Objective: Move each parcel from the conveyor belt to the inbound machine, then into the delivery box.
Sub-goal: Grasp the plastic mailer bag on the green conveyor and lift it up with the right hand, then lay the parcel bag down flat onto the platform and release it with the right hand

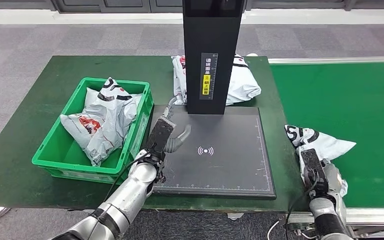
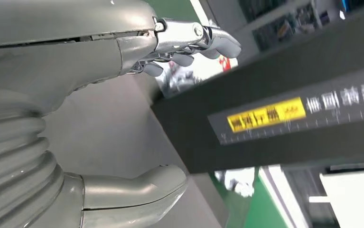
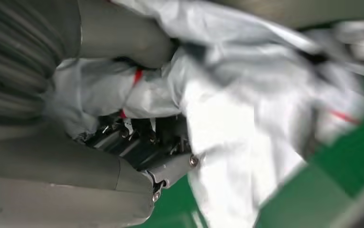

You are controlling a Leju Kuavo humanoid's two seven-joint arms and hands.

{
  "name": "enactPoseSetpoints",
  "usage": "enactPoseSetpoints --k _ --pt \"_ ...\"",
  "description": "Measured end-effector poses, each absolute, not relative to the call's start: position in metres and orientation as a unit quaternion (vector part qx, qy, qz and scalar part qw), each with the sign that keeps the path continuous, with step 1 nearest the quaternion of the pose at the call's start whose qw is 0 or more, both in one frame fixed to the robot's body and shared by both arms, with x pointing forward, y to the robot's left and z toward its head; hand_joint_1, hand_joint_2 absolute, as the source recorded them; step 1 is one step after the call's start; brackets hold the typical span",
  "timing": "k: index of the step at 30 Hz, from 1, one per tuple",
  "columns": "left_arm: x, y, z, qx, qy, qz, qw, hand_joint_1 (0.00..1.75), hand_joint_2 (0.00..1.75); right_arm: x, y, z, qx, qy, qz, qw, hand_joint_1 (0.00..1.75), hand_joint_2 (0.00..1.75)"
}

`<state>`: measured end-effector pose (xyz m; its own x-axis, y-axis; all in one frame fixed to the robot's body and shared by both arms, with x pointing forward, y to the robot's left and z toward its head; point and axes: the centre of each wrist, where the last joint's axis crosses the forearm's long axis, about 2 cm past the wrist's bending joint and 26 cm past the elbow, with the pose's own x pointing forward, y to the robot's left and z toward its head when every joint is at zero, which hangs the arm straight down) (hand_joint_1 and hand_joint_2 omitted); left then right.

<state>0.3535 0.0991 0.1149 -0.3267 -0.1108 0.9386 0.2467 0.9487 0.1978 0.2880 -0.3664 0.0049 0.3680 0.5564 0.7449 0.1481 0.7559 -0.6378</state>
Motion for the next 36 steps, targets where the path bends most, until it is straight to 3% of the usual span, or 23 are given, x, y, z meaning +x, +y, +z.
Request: enactPoseSetpoints --k 6,14,26,35,36 --pt "0.360 0.115 0.117 -0.002 -0.815 -0.124 0.567 0.00 1.75 0.290 -0.336 0.042 -0.307 -0.677 0.005 0.669 1.75 1.75" --pt "0.365 0.126 0.120 0.031 -0.826 -0.105 0.553 0.00 1.75 0.288 -0.309 0.085 -0.270 -0.774 -0.030 0.571 1.75 1.75" --pt "0.366 0.132 0.120 0.039 -0.833 -0.102 0.543 0.00 1.75 0.282 -0.238 0.106 -0.115 -0.817 0.059 0.562 1.75 1.75" --pt "0.377 0.120 0.137 0.024 -0.839 -0.108 0.533 0.00 1.75 0.321 -0.177 0.107 -0.010 -0.762 0.193 0.618 1.75 1.75" --pt "0.379 0.120 0.139 0.023 -0.839 -0.109 0.533 0.00 1.75 0.324 -0.172 0.104 -0.002 -0.754 0.203 0.624 1.68 1.75"
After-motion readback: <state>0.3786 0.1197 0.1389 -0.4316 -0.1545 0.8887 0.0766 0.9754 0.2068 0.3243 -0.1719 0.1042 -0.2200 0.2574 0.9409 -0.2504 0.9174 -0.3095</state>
